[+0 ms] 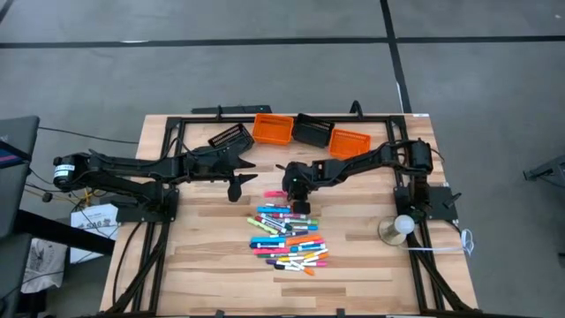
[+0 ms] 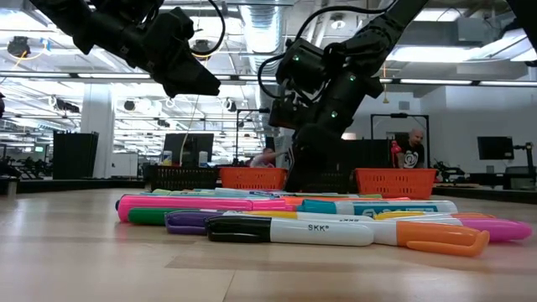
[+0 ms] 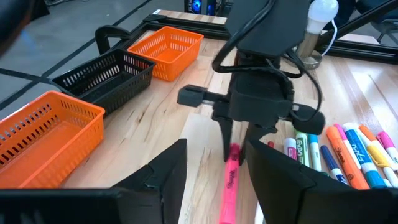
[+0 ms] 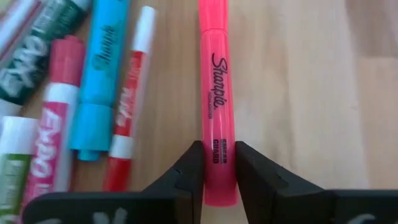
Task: Pick & Place Markers
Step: Put the large pink highlighter into the right orange bin
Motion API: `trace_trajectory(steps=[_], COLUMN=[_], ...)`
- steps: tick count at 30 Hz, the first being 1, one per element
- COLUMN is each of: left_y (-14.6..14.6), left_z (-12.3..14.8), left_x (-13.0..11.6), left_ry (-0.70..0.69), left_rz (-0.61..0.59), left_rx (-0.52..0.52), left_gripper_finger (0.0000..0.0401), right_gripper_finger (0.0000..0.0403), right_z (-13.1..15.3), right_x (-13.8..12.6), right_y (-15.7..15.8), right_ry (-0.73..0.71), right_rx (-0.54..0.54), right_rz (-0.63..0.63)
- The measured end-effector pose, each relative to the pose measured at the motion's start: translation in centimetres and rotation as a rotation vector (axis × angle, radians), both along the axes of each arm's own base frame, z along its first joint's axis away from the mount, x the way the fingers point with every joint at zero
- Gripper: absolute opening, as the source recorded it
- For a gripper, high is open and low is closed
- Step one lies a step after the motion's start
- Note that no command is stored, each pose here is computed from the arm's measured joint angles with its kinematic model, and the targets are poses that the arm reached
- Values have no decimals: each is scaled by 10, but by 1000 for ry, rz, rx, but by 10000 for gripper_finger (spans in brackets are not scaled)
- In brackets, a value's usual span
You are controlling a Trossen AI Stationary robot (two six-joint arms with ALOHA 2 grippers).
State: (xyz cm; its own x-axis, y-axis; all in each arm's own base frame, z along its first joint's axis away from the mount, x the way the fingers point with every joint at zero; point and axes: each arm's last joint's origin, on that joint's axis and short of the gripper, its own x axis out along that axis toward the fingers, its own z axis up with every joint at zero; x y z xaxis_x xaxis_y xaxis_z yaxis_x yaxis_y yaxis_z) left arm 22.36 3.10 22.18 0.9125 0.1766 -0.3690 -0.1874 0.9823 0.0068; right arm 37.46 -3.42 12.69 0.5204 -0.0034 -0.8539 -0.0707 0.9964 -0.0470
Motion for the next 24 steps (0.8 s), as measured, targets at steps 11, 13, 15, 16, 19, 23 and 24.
trace_trajectory(steps=[11, 13, 15, 16, 19, 23, 24], left_y=[0, 0, 0, 0, 0, 0, 0], left_z=[0, 0, 0, 0, 0, 0, 0], left_x=[0, 0, 0, 0, 0, 0, 0], left_ry=[0, -1, -1, 0, 0, 0, 0], left_rz=[0, 0, 0, 0, 0, 0, 0], left_rx=[0, 0, 0, 0, 0, 0, 0], left_gripper_finger=[166, 166, 166, 166, 166, 166, 166], right_gripper_finger=[68, 68, 68, 68, 68, 68, 68], right_z=[41, 54, 67, 73, 91, 110, 113], right_x=[-16, -24, -33, -38, -54, -75, -81], right_y=[-4, -7, -11, -14, -22, -37, -41], right_ry=[-12, -8, 4, 7, 22, 41, 54], right_rx=[-54, -76, -89, -94, -85, -68, -73], right_rz=[-39, -53, -69, -81, -130, -223, -256])
